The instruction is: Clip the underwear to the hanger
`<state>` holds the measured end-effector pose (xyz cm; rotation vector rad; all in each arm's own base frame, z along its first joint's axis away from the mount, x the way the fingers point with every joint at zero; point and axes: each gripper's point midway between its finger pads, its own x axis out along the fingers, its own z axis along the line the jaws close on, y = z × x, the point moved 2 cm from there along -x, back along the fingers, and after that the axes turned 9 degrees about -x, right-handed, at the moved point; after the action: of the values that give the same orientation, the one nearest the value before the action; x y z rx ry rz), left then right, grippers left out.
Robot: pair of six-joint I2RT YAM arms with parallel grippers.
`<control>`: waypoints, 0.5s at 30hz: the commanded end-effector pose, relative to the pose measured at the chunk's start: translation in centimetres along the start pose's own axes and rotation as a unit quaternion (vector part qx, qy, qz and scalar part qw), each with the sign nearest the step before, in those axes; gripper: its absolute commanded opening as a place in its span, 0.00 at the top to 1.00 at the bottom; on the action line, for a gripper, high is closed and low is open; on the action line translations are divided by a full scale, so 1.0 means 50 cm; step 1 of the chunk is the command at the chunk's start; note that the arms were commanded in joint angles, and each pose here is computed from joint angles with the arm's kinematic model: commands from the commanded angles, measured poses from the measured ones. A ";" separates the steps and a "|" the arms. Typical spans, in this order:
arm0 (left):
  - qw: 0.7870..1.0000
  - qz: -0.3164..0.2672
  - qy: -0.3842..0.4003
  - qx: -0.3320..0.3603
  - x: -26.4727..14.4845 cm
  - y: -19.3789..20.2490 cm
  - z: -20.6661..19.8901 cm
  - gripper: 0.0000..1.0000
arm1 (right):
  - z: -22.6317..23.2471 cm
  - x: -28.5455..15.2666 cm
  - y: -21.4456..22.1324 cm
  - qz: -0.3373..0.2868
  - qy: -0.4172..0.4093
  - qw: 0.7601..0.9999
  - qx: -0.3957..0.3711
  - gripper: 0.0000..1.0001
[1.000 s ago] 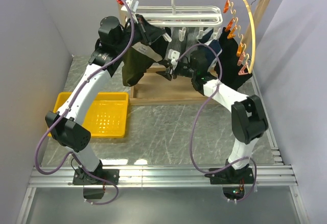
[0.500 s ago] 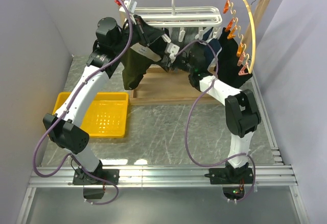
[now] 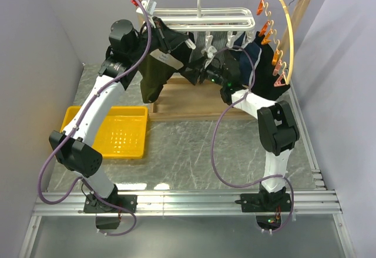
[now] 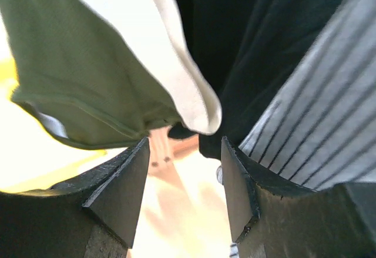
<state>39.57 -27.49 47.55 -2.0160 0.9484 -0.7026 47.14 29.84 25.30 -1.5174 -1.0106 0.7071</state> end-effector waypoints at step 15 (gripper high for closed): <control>0.999 -0.002 0.031 0.008 -0.013 -0.017 -0.040 1.00 | -0.024 0.038 -0.043 -0.088 -0.028 0.990 0.105 0.46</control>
<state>39.54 -27.50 47.60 -2.0173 0.9500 -0.7049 48.58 30.52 24.29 -1.2304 -0.9491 0.7692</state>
